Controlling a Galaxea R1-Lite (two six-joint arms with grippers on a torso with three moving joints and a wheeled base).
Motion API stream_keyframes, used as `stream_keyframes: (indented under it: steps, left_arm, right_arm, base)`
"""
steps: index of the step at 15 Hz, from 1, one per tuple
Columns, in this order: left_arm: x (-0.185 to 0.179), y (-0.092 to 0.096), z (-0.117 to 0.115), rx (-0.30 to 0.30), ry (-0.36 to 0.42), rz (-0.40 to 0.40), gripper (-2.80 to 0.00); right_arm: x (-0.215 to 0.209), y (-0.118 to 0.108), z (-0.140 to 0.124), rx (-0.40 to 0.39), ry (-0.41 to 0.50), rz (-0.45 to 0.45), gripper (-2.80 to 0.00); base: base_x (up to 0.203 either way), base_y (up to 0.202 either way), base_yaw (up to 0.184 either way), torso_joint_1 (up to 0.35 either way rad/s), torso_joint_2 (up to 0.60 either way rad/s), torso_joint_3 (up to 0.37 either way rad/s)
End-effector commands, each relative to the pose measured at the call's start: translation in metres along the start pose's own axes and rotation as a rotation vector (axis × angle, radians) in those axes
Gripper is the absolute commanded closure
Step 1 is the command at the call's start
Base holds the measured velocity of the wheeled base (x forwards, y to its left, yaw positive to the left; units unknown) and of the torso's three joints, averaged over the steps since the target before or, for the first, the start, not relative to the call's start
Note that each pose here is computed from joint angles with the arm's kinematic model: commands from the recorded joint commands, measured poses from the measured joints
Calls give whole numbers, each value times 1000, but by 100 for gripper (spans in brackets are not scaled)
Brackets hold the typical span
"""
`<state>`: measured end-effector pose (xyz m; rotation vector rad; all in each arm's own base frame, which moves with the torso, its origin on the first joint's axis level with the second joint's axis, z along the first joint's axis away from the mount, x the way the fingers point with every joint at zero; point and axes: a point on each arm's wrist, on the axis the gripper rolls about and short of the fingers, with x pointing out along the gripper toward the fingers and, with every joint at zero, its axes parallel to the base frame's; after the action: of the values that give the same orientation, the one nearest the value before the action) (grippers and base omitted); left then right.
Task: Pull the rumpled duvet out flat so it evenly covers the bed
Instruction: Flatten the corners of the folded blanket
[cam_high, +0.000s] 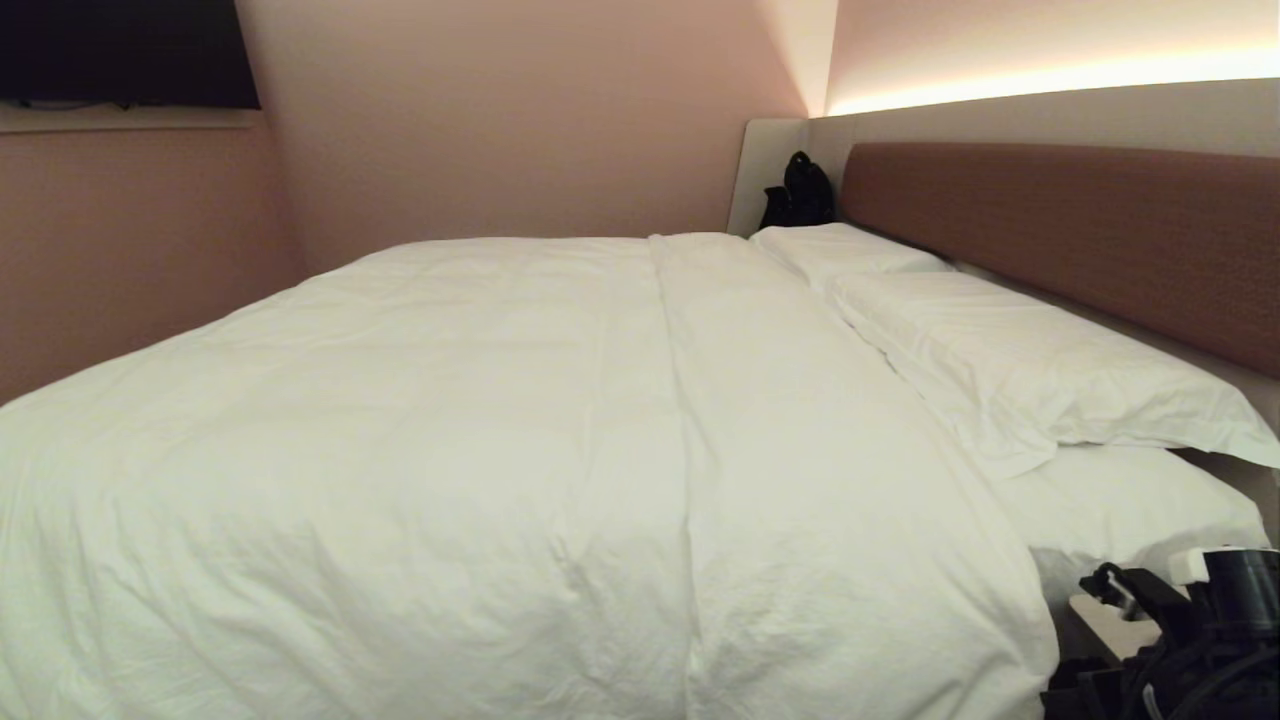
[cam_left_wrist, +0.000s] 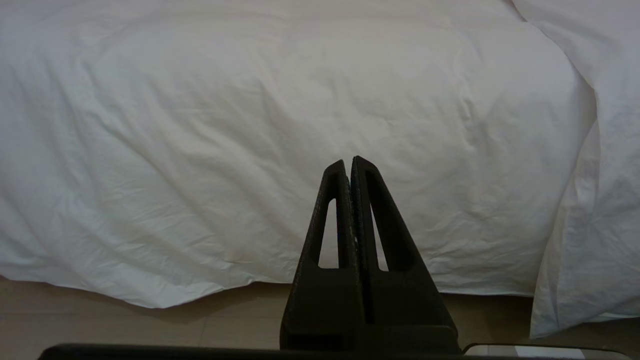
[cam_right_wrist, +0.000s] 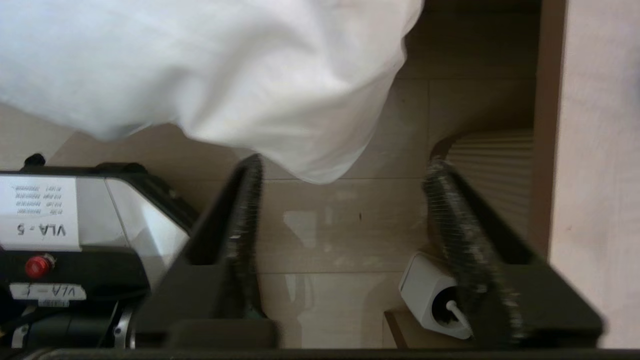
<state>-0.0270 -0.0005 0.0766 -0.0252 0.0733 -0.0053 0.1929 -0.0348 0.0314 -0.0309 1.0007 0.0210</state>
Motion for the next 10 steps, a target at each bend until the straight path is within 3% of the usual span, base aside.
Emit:
stream_keyframes:
  steps: [1, 4, 10]
  left_arm:
    - [0, 0, 0, 0, 2, 0, 0]
    - [0, 0, 0, 0, 2, 0, 0]
    - [0, 0, 0, 1, 2, 0, 0]
  right_arm:
    - [-9, 2, -6, -3, -15, -1, -280]
    - [-22, 6, -15, -2, -35, -5, -280]
    - [-83, 14, -25, -32, -321, -60, -280]
  base:
    - [0, 0, 0, 0, 0, 0]
    - [0, 0, 0, 0, 0, 0]
    - [0, 0, 0, 0, 0, 0]
